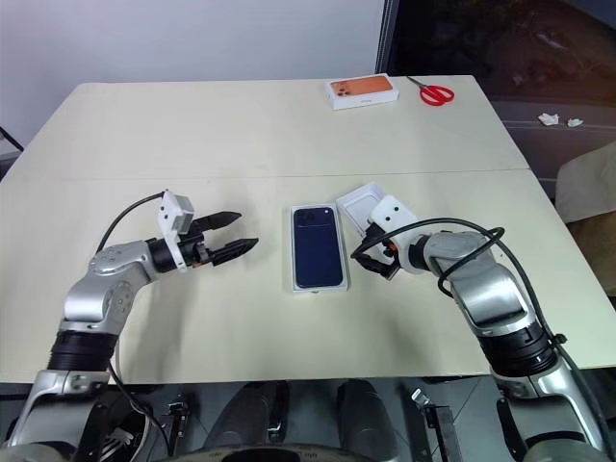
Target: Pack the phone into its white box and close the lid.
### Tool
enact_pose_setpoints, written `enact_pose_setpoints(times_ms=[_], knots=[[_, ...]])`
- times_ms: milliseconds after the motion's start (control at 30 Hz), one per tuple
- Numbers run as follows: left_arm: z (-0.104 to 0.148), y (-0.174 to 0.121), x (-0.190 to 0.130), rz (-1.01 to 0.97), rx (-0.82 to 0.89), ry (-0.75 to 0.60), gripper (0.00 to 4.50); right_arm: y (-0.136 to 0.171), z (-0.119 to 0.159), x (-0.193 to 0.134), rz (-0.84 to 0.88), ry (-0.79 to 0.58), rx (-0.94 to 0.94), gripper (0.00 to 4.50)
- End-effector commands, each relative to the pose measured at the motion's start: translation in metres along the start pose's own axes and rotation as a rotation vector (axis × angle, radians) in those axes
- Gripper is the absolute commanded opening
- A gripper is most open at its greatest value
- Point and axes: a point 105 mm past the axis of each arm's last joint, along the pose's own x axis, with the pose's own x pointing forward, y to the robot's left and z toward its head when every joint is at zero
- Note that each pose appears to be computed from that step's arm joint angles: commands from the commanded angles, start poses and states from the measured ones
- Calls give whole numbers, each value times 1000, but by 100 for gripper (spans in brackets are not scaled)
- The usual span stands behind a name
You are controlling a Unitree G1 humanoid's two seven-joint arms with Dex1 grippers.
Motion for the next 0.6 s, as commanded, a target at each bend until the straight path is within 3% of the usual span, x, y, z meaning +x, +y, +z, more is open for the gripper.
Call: enact_pose_setpoints(times_ms=[33,67,167,400,600], knots=[[22,1,-15,-19,98,-64,425,-10,13,-7,-61,-31,33,438],[22,2,-17,-14,106,-63,425,-11,15,-7,-57,-34,62,438],[23,4,-17,-1,115,-65,432,-9,14,-6,-37,-27,95,354],[28,-1,-12,2,118,-91,432,-7,9,-2,-32,-10,117,3],[32,2,-13,15,107,-100,432,-4,3,2,-31,2,128,3]])
